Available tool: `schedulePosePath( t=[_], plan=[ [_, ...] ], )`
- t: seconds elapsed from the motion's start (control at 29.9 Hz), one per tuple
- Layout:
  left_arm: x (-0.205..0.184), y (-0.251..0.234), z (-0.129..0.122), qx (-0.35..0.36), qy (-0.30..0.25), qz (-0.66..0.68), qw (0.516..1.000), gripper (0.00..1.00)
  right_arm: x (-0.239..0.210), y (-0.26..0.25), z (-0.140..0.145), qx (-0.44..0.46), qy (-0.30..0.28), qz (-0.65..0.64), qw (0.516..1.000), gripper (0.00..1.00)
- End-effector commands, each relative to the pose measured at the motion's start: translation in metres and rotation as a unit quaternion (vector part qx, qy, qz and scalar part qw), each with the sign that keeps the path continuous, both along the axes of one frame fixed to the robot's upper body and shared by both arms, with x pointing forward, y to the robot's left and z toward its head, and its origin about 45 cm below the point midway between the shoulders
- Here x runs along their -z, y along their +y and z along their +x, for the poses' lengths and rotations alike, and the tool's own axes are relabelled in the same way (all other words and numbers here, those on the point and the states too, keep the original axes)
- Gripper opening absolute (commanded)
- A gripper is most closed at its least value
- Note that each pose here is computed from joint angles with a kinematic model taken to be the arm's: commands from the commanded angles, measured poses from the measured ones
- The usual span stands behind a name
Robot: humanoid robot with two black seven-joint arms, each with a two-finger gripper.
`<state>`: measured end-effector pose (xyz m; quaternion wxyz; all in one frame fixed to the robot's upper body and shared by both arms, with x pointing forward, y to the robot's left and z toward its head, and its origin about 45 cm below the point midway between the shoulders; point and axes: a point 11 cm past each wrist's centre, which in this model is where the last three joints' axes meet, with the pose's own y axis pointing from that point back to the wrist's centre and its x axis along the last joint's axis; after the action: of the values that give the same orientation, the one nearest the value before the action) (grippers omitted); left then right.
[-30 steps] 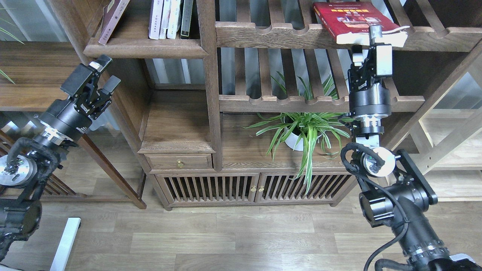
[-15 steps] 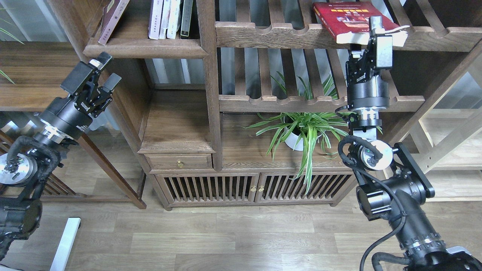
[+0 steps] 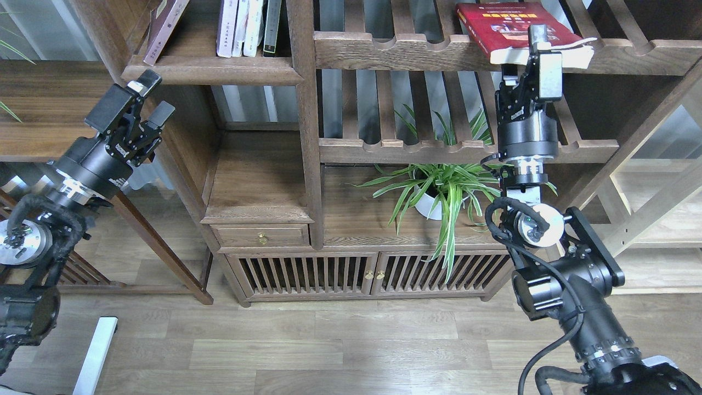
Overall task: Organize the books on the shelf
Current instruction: 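Push the right gripper under the red book's near edge and tilt it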
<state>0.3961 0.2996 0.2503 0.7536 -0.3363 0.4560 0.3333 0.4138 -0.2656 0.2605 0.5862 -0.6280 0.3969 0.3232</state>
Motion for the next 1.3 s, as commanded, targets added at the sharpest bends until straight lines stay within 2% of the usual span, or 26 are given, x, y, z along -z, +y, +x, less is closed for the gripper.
schedulePosePath(
  t=[0.0, 1.17, 1.27],
  plan=[
    [-0.002, 0.004, 0.000, -0.004, -0.003, 0.001, 1.000, 0.99, 0.000, 0.000, 0.001, 0.001, 0.001, 0.000, 1.000, 1.00],
    [-0.006, 0.010, 0.000, -0.008, -0.006, 0.007, 1.000, 0.99, -0.009, -0.008, 0.017, 0.012, 0.000, -0.006, 1.000, 0.99],
    [-0.006, 0.012, 0.000, -0.010, -0.006, 0.008, 1.000, 0.99, -0.001, -0.011, 0.021, 0.023, 0.039, -0.011, 0.999, 0.99]
  ],
)
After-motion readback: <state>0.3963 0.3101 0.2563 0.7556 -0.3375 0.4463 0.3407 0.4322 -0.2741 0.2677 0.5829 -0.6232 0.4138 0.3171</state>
